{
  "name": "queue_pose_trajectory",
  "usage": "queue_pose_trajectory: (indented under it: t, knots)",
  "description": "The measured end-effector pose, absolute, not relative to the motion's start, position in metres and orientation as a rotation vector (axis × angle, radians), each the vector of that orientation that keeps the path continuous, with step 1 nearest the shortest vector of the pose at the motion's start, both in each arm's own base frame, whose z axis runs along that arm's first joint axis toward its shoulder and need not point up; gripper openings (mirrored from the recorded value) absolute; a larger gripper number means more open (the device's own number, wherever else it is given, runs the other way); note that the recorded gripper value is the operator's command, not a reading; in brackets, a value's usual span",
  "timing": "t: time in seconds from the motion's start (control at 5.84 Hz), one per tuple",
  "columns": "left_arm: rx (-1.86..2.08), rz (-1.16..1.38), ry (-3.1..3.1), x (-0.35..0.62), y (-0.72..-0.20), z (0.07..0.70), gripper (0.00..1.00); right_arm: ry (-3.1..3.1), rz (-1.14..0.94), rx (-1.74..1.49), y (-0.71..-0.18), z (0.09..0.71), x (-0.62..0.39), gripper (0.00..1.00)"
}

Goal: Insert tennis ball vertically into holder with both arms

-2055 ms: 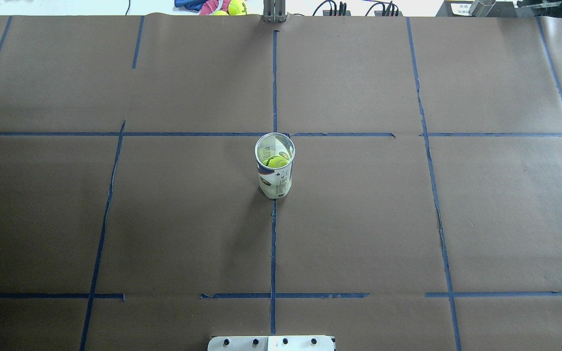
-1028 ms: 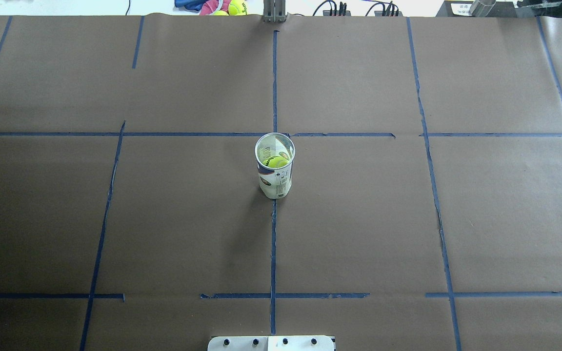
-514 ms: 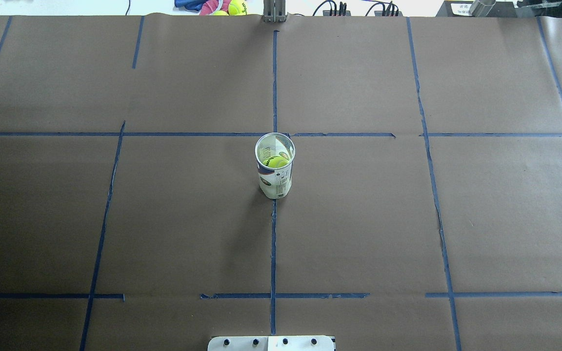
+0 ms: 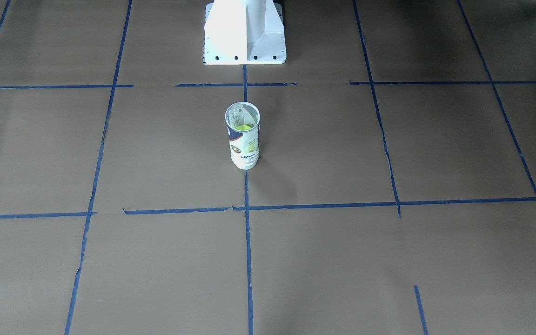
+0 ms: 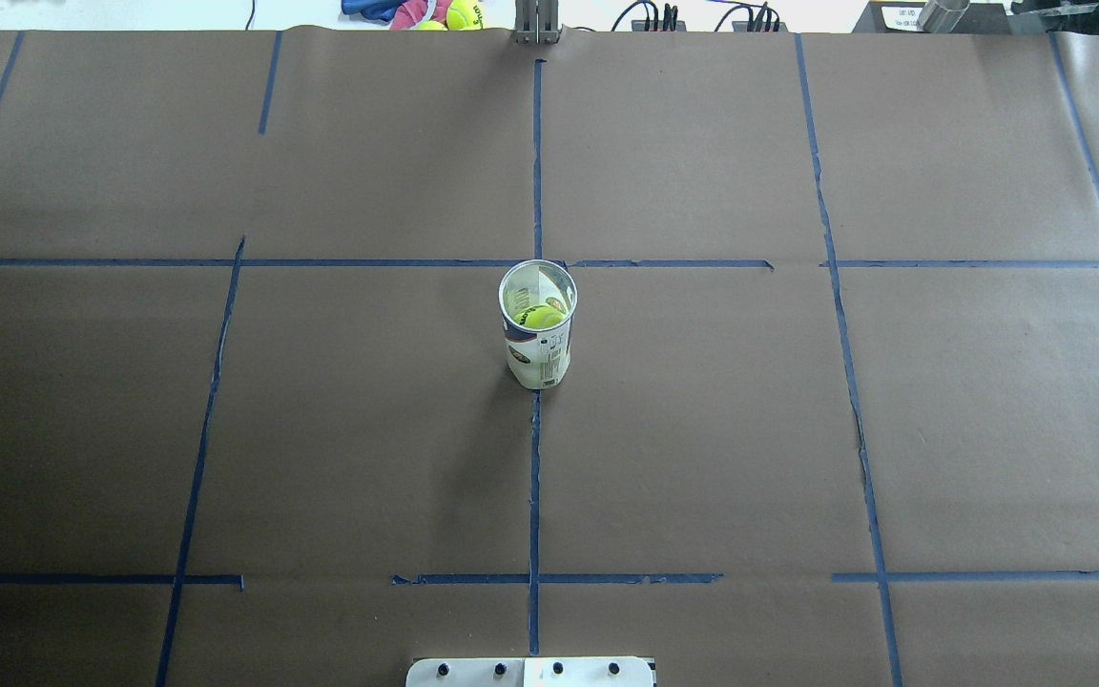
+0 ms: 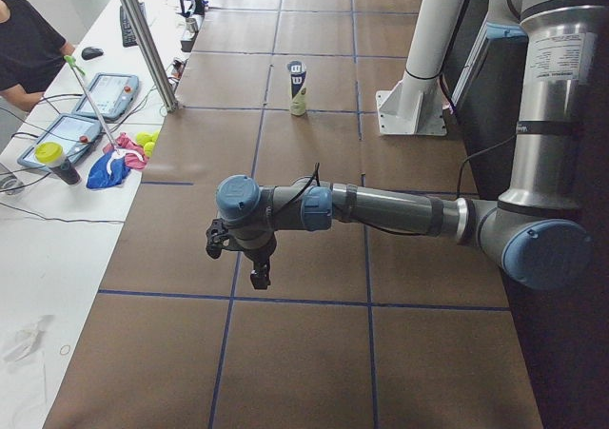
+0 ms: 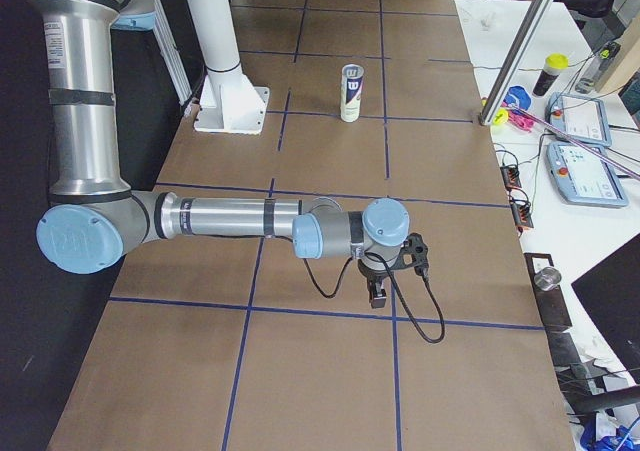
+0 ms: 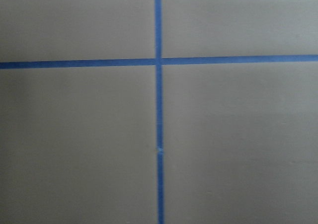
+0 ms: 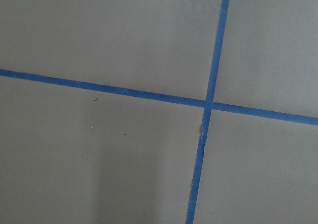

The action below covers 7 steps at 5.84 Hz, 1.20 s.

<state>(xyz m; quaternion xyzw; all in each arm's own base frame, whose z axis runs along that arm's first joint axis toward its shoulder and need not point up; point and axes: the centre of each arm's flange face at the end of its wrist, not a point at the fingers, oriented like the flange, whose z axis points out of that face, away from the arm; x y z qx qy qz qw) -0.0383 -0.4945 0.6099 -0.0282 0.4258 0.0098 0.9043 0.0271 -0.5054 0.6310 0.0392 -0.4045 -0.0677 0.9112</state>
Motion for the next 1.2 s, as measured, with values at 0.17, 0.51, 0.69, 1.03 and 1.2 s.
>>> queue_pose_trajectory:
  t: [0.17,0.51,0.69,1.03,1.2]
  knots:
    - [-0.075,-0.012,0.9,-0.038,-0.496,0.608,1.0,-0.823,-0.153,0.062,-0.504,0.631,0.02,1.0]
    - [-0.072,-0.031,0.858,-0.04,-0.498,0.603,1.0,-0.757,-0.174,0.028,-0.501,0.637,0.022,1.0]
    - [-0.059,-0.025,0.824,-0.042,-0.496,0.6,1.0,-0.739,-0.171,0.018,-0.499,0.639,0.033,1.0]
    - [-0.062,-0.028,0.813,-0.043,-0.485,0.605,1.0,-0.739,-0.144,-0.013,-0.486,0.637,0.045,1.0]
    - [-0.062,-0.029,0.814,-0.043,-0.479,0.604,1.0,-0.741,-0.134,-0.02,-0.475,0.636,0.049,1.0]
